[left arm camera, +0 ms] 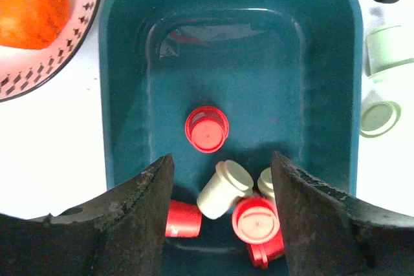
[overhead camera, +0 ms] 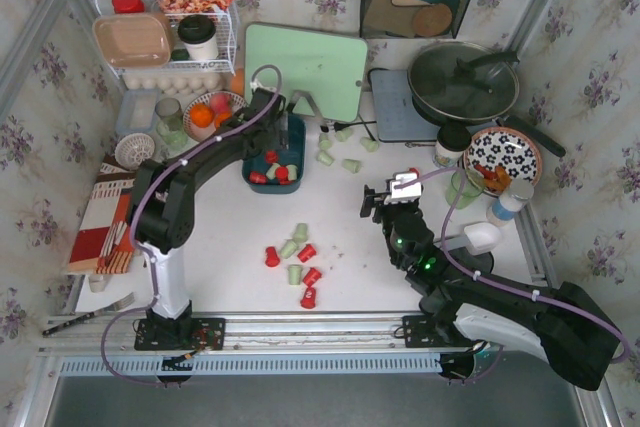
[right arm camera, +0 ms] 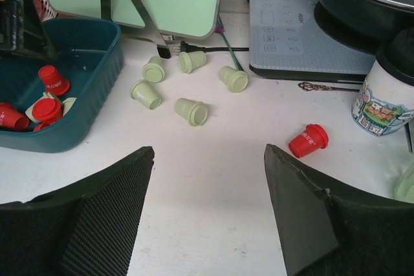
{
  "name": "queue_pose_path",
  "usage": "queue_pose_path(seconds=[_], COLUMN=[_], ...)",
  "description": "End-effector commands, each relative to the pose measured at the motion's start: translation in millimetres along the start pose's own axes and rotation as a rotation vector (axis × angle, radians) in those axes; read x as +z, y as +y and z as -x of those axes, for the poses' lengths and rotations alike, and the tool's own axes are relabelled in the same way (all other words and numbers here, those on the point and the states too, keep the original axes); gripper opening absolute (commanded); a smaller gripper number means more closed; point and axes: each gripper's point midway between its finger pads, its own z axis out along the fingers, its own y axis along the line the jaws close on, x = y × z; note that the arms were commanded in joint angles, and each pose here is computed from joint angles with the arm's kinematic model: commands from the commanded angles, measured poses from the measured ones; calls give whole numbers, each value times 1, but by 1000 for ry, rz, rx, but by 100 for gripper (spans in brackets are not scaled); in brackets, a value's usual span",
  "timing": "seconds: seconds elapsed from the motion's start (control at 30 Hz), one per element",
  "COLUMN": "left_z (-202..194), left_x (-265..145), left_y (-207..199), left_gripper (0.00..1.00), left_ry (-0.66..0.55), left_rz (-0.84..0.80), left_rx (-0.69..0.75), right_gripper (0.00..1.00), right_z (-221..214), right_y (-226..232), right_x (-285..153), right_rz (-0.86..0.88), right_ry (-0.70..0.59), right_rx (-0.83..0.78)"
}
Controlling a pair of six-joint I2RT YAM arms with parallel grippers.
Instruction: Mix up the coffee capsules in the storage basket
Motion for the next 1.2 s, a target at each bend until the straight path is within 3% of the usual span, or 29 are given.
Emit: queue_pose_path(seconds=[0.0,0.27,0.5,0.6,0.73,0.77,0.8,0.83,1.17], left_z=[27,13,-20,-41,-55,-58,-62,-67,-124], left_x=[-22,-93,-194,-238,-288,-298,-306,-311,-300], left_y=[-3,16,54,62,77,80,82,85,118], left_gripper=[66,68,69,69,70,75,94,100,99], left_ry=[-110,-134,-161,-127,-195,-227,-254,-273,-347], left_rz=[-34,-57,-38,-77,-119,-135,-148,-154,-89], left_rx=[-42,-43,-119,-114,-89,-68,-52,-34,33], right_gripper=[76,78,80,80,79,79,79,79,75], right_z=[4,-3,-14,-28,-51,-56,-61,-68,-103], right_y=[3,13,10,-5,-30,-35,-39,-43,-83], right_x=[2,6,14,22,32,35,37,40,61], right_rz=[9,31,-24,-85,-183,-201,-215,-225,-380], right_ry=[-7,33,82,146,214,233,251,272,437], right_rx=[9,-3,2,24,59,68,79,89,207])
